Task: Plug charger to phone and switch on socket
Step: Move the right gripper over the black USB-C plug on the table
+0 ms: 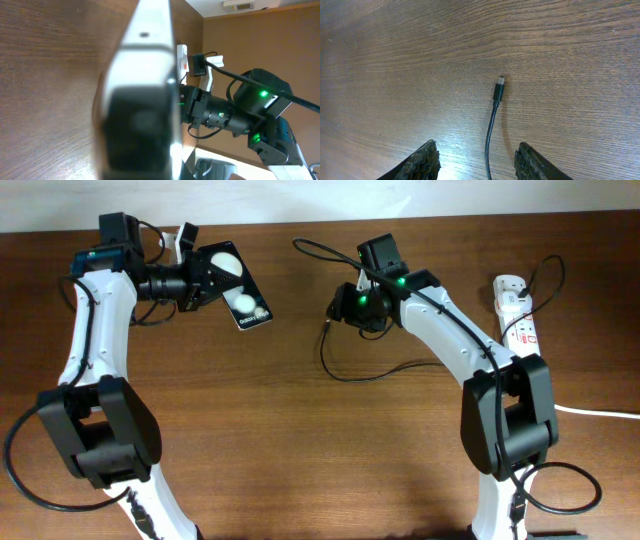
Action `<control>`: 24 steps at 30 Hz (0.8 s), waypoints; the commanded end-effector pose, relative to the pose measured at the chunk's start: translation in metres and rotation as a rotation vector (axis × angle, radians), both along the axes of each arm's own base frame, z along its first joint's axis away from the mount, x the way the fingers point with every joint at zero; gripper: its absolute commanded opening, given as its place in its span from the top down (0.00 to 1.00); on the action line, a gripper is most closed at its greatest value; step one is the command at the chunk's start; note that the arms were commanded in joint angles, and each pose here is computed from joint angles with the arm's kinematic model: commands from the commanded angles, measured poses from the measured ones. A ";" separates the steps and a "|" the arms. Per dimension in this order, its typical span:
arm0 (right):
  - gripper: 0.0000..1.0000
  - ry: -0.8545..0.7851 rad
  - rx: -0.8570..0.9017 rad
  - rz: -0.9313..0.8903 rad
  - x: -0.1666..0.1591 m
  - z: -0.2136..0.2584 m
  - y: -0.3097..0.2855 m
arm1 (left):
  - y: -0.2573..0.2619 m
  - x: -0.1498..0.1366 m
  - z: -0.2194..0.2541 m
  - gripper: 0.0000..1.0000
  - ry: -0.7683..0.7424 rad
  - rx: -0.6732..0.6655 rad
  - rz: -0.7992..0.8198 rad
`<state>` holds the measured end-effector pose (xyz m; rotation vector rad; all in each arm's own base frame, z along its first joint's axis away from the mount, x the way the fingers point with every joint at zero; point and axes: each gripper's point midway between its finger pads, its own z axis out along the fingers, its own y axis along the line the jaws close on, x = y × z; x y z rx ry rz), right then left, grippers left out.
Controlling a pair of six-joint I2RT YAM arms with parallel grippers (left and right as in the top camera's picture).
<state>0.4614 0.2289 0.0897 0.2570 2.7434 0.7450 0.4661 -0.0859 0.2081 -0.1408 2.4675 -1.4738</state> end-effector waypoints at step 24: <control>0.52 0.052 -0.005 0.027 -0.005 -0.032 0.022 | -0.003 -0.005 0.021 1.00 -0.062 -0.026 -0.026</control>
